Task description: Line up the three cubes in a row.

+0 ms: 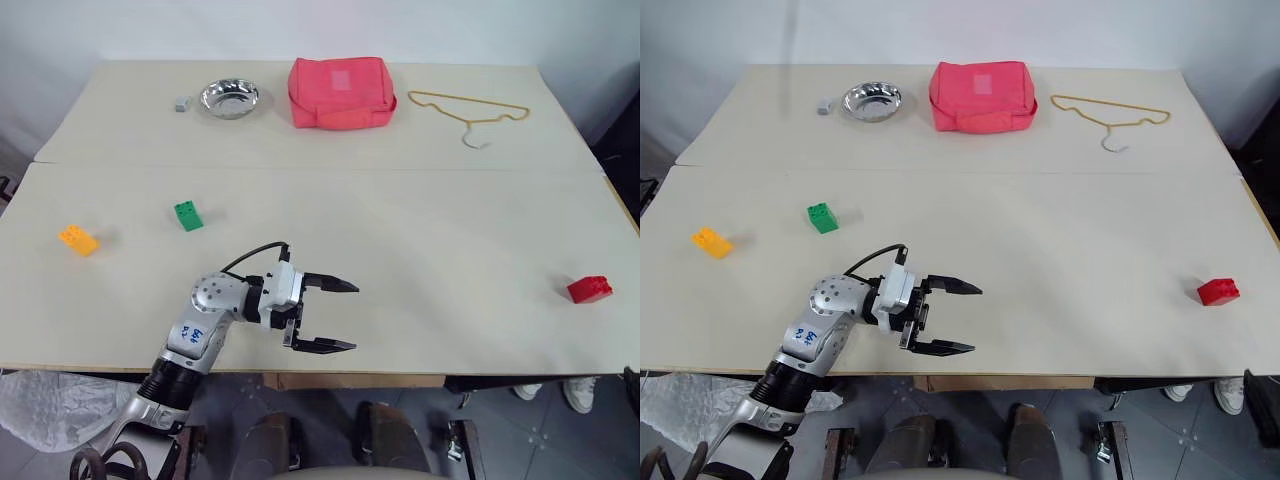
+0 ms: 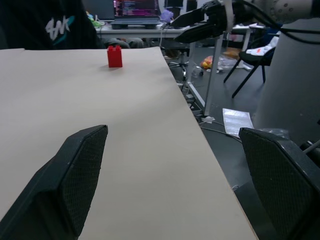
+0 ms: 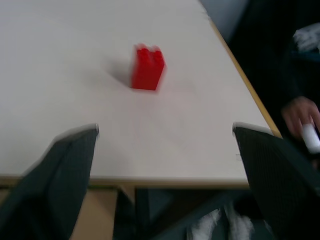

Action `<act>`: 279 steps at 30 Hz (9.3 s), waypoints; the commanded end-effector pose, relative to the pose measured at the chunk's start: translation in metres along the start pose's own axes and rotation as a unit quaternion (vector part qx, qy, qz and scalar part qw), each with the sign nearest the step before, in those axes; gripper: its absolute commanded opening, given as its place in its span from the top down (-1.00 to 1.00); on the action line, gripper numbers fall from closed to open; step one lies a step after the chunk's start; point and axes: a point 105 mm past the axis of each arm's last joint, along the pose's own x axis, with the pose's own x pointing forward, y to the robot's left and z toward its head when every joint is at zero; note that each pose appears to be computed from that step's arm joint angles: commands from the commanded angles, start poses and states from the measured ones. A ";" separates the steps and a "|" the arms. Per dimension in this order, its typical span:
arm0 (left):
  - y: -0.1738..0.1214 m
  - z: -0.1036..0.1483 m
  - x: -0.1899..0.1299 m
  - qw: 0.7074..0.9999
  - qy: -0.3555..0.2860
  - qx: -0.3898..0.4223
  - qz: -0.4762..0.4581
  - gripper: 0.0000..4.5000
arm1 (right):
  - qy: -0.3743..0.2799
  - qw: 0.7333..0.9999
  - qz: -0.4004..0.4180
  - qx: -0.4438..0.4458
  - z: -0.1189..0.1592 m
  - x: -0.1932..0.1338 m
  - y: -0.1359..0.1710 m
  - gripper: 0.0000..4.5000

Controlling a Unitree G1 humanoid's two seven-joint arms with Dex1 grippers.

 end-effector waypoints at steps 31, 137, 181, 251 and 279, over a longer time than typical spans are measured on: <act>0.002 0.007 -0.024 0.997 0.023 0.027 0.062 -1.00 | 0.126 0.985 0.111 0.029 0.010 0.118 0.011 0.34; 0.105 -0.020 -0.167 0.579 0.085 -0.062 0.809 -0.20 | -0.240 0.731 0.638 0.016 0.118 0.109 0.241 -1.00; 0.096 -0.024 -0.034 0.994 0.107 0.013 0.033 0.36 | -0.161 0.824 0.542 -0.031 0.083 0.081 0.176 -1.00; 0.032 -0.016 -0.316 0.379 0.006 -0.094 0.921 -1.00 | -0.220 0.690 0.689 -0.003 0.116 0.085 0.272 -1.00; 0.067 -0.001 -0.298 0.538 -0.078 -0.060 0.837 0.35 | -0.202 0.716 0.668 0.001 0.108 0.083 0.266 -1.00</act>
